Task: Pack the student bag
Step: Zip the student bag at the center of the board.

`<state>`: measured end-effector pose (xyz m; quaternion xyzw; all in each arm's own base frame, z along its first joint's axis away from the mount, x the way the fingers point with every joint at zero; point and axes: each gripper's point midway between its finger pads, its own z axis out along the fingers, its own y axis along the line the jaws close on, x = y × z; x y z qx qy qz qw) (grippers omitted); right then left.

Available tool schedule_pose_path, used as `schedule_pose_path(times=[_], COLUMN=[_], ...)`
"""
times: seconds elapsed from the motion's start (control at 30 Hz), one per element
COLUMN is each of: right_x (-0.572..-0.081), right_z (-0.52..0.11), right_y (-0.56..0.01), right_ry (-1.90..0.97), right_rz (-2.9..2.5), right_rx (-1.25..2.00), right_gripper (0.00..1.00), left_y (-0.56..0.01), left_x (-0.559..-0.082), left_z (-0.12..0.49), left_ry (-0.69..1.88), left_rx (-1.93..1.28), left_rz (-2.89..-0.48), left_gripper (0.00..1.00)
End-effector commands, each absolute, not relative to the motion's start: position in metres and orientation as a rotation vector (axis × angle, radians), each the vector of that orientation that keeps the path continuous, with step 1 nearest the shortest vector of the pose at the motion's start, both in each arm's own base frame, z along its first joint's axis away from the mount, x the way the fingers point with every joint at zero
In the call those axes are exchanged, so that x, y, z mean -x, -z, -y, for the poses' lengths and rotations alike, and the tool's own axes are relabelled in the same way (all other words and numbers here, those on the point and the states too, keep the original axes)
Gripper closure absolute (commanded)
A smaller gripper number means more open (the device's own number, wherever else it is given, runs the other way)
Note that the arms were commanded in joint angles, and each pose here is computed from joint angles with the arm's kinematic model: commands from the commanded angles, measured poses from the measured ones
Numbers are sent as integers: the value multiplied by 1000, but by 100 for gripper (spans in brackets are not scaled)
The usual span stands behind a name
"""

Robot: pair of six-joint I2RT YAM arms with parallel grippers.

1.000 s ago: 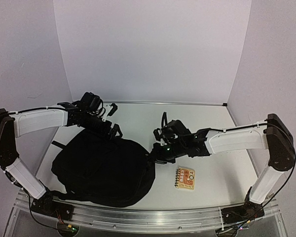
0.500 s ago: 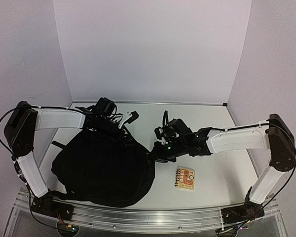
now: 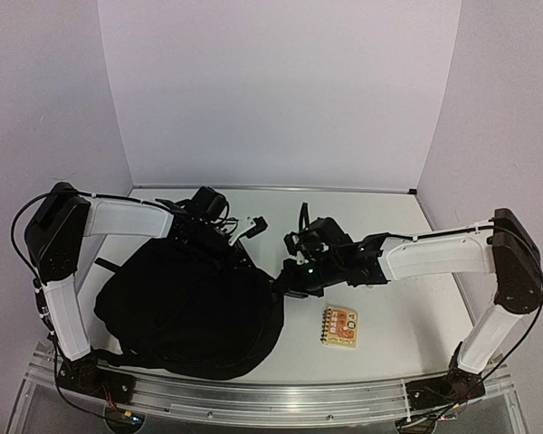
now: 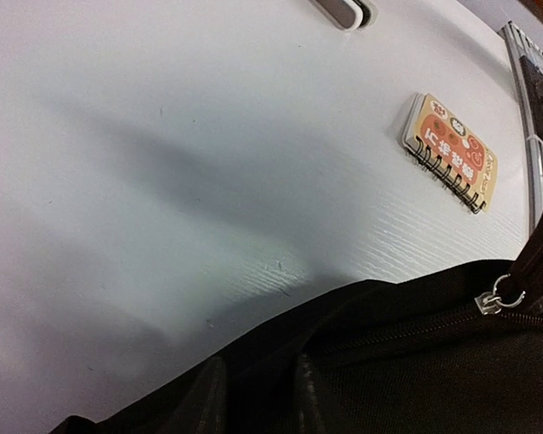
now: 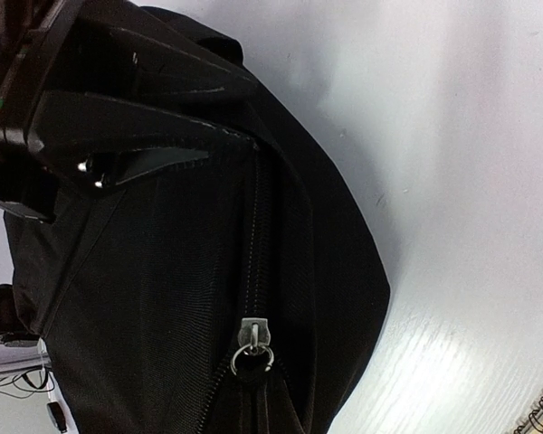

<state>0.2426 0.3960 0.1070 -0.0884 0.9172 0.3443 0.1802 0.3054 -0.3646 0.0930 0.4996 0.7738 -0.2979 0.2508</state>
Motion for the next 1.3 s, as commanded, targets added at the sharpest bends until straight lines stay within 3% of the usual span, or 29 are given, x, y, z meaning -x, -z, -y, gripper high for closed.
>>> schedule_pose_path(times=[0.0,0.07,0.63,1.03,1.27], right_x=[-250,-250,-237,-210,-228], right_z=[-396,-397,-388,-409,-394], right_y=[-138,-139,-140,-129,-123], right_ry=[-1016,-1019,-1050,-1093,-977], right_rz=[-2514,-2513,-2549,-2601,-2567], right_rx=[220,221,213,285,187], right_gripper=[100,100,100,100,100], left_y=[-90,-86,-80,-85,-95], left_x=[-314,-319,-427,-485,-476], left_z=[364,361,313,249,251], left_ry=[744,696,291,284,342], left_rx=[-1343,-1313,-700,-230,-329], left_rz=[-2158,-2179,-2322,-2379,-2378], left_gripper=[94,100,100,100,100])
